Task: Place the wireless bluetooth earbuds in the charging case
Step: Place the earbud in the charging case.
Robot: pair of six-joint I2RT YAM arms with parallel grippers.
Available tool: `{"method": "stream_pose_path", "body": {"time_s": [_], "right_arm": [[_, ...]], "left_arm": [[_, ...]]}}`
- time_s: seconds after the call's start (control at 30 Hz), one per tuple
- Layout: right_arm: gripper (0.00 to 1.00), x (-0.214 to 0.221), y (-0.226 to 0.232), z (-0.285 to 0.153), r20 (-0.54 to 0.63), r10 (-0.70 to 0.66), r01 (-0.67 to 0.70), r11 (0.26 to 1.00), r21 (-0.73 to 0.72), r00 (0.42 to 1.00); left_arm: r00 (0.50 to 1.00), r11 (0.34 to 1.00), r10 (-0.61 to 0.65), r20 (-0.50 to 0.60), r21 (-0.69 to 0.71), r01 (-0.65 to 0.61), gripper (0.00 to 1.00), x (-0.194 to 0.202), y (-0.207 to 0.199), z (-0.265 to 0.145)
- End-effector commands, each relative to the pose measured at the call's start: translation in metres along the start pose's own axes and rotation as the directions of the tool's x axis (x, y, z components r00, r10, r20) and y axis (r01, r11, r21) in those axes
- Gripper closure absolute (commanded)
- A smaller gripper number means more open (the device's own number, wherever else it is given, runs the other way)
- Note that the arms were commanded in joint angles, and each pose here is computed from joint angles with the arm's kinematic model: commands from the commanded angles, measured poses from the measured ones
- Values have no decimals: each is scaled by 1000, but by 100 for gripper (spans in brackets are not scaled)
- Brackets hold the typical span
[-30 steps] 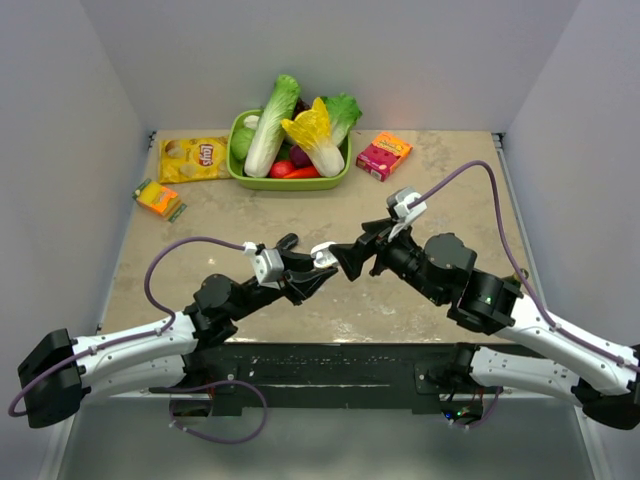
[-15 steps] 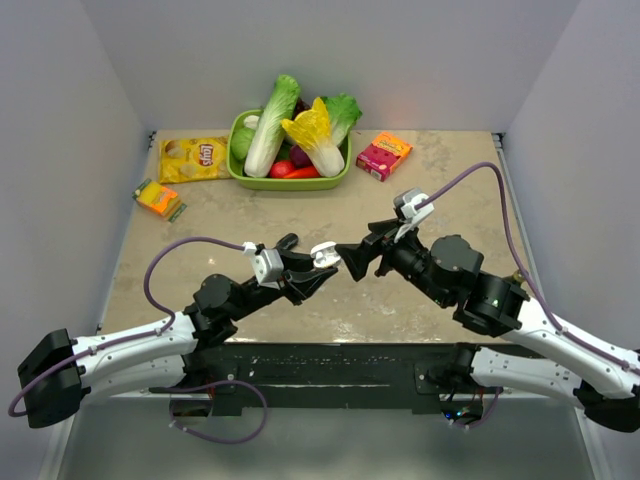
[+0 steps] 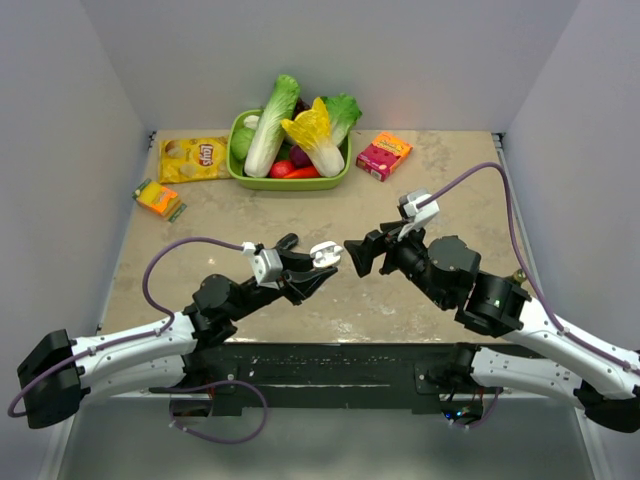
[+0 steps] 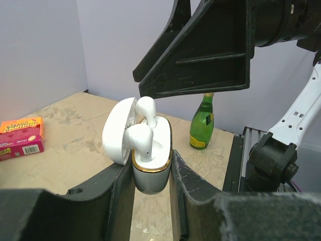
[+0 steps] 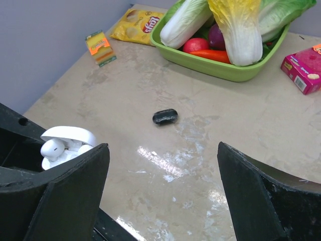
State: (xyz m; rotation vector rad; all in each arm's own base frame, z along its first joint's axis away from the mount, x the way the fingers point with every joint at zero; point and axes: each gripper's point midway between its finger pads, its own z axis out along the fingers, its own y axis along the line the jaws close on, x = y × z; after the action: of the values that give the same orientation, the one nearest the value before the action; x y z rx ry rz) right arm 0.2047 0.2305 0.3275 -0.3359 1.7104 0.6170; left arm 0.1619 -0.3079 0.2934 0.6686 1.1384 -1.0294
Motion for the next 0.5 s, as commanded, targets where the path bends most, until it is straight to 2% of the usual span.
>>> {"method": "stream_pose_path", "body": {"time_s": [0.0,0.47], "right_arm": [[9,-22,-3,-5,51,39,-40,999,27,998],[10,-16,19,-4,25,38,-36,995,-92,999]], "left_arm": [[997,1000,17,78,0,-17,100,-22,-2,1],[997,1000,22,78,-8,-21,100,-22,0,2]]}}
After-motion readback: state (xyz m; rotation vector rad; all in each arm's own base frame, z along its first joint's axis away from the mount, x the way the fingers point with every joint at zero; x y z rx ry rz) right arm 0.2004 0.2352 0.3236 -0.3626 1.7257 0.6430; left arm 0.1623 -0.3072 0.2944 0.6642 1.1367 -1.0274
